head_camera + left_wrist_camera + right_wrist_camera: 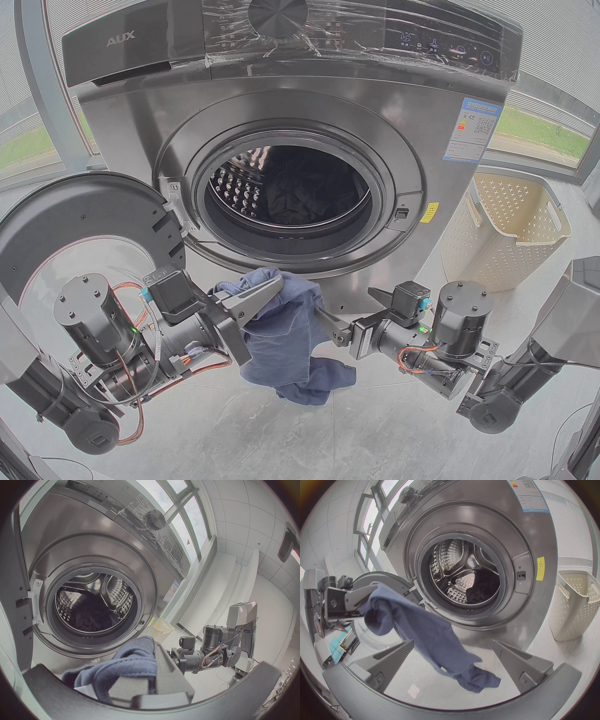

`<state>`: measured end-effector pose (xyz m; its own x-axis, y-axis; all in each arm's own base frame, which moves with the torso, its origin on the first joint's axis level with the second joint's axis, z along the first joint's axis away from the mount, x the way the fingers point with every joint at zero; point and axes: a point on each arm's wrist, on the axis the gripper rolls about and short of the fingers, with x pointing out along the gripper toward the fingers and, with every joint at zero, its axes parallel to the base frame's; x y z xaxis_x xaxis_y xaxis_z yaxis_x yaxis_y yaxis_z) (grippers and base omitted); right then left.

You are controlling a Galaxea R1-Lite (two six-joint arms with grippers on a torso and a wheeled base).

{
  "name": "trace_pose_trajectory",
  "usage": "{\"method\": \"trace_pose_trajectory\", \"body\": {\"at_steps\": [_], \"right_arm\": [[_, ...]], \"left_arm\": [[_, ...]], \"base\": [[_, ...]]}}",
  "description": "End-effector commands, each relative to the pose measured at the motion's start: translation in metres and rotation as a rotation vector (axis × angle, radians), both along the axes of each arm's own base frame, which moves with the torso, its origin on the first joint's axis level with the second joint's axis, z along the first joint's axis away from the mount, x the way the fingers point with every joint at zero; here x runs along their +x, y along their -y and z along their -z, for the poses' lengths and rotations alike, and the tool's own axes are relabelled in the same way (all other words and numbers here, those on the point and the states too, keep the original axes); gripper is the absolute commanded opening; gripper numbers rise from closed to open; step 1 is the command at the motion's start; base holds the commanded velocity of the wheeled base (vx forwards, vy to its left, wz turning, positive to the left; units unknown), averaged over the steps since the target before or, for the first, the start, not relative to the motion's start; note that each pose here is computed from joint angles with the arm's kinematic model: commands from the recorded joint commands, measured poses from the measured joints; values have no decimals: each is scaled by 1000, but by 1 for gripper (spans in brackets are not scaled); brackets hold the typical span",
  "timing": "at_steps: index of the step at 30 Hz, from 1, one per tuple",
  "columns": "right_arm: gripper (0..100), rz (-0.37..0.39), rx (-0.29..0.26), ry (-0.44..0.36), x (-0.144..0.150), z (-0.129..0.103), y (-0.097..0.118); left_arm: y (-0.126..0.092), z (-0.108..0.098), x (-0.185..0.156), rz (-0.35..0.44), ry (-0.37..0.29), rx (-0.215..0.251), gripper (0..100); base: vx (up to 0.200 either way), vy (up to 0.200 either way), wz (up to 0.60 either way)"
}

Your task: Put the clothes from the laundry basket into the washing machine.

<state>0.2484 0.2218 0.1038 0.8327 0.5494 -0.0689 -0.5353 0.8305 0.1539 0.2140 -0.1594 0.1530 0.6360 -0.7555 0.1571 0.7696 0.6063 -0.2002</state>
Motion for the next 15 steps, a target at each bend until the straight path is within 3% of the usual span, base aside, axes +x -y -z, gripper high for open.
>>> {"method": "trace_pose_trajectory", "body": {"at_steps": [1, 9, 15], "right_arm": [[100, -21, -11, -14, 5, 10, -8], [100, -113, -13, -13, -6, 21, -22], [100, -127, -18, 12, -1, 25, -32]], "left_arm": [[0, -1, 0, 1, 3, -3, 0], [1, -1, 0, 2, 4, -2, 0], [1, -1, 0, 5, 6, -2, 0]], "base": [[0, 0, 0], [0, 0, 0], [0, 0, 0]]}}
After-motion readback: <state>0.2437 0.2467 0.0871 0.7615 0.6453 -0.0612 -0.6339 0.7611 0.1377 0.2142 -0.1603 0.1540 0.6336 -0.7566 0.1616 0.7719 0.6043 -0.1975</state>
